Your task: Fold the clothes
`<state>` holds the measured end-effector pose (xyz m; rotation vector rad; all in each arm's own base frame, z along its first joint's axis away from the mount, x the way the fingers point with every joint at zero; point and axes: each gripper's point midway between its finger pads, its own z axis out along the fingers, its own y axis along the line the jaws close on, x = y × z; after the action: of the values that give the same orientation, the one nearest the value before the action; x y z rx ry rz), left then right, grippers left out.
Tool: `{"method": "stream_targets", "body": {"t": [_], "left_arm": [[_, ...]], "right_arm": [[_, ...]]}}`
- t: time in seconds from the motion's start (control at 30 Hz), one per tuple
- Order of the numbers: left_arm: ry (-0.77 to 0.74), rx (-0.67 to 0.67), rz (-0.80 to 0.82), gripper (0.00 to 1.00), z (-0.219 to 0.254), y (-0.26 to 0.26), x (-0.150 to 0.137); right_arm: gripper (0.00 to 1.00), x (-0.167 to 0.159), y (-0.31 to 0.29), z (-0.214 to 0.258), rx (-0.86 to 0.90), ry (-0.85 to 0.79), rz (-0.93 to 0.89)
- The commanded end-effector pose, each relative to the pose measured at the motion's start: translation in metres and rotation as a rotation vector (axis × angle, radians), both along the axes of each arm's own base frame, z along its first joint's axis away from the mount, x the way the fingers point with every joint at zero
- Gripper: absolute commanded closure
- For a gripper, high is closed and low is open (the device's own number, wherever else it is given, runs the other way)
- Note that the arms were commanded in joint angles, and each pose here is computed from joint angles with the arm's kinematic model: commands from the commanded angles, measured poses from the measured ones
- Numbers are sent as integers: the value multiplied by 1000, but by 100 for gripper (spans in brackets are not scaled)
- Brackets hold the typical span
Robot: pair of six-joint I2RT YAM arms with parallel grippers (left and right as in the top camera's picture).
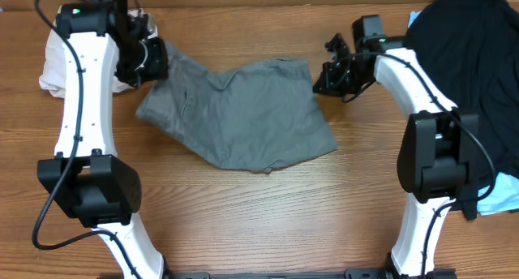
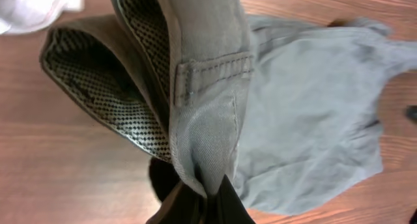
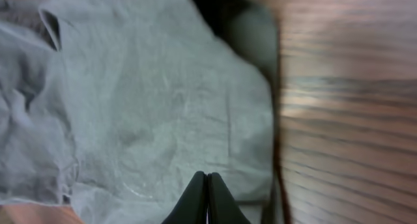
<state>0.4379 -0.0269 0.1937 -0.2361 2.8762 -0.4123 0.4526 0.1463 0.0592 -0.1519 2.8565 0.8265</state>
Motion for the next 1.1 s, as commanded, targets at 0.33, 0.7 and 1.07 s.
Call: {"method": "stream_targets", "body": {"t": [0.33, 0.7, 1.07], "left_arm": [[-202, -154, -197, 96, 61, -94, 13], [-177, -159, -296, 96, 30, -197, 6], [32, -175, -260, 96, -83, -267, 8]], "right_arm": [[96, -33, -11, -59, -25, 101, -74], [96, -35, -11, -64, -20, 123, -112], [96, -24, -15, -53, 19, 99, -128]]}}
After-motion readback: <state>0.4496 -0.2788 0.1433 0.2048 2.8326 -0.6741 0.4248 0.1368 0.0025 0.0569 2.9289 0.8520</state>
